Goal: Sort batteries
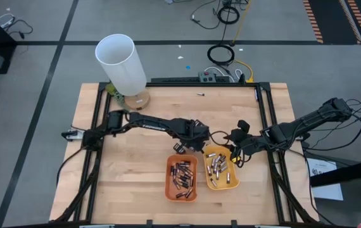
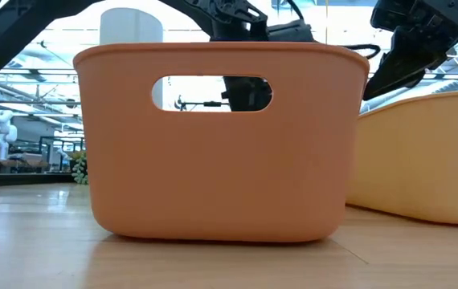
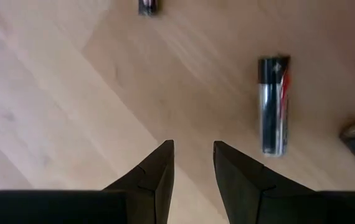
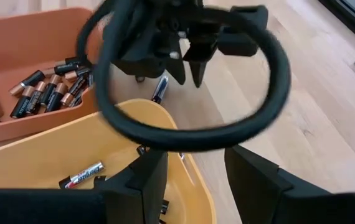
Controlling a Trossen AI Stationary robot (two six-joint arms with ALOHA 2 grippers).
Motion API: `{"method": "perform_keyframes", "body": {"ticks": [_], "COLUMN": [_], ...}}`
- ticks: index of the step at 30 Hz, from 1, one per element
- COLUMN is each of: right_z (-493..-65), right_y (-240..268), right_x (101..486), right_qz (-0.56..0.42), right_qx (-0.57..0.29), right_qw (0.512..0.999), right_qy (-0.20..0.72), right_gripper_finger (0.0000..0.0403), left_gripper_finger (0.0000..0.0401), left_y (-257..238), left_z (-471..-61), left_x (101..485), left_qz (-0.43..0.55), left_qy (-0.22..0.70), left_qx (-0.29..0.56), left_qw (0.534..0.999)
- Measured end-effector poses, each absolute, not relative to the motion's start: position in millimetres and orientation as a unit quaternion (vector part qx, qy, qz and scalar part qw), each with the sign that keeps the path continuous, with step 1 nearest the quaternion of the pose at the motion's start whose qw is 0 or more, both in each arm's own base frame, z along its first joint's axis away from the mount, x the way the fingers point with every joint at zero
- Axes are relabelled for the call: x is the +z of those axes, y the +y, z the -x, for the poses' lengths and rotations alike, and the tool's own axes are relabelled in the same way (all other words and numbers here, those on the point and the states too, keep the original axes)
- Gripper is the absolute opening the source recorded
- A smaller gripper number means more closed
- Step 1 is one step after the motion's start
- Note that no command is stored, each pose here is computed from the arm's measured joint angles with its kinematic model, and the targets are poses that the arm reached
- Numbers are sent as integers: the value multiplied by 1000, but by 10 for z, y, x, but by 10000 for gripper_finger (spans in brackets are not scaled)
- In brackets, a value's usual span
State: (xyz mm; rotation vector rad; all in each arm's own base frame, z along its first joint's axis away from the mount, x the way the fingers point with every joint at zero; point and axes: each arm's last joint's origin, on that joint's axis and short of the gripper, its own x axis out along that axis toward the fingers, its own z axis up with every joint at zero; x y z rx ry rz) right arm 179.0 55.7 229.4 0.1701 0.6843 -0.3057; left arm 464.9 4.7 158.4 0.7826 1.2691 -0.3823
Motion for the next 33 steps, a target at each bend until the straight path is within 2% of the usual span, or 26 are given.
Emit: {"method": "perform_keyframes", "body": {"ticks": [14, 19, 24, 33], "right_z": [-1794, -1794, -1794, -1794], "right_y": [559, 559, 559, 559], "right_x": [2297, 2297, 2297, 2297], "right_qz": [-85, -89, -88, -88], "right_qx": [-148, -149, -149, -149], "right_qw": [928, 927, 928, 928], "right_qy": [332, 331, 331, 331], "right_gripper_finger": [150, 150, 150, 150], "left_gripper_finger": [122, 122, 122, 122], "left_y": [-385, -361, -392, -437], "left_z": [-4613, -4601, -4544, -4529], "left_x": [1582, 1578, 1562, 1559], "left_qz": [-350, -319, -251, -219], "left_qy": [575, 586, 604, 606], "left_qx": [-177, -161, -192, -206], "left_qw": [718, 727, 732, 736]}}
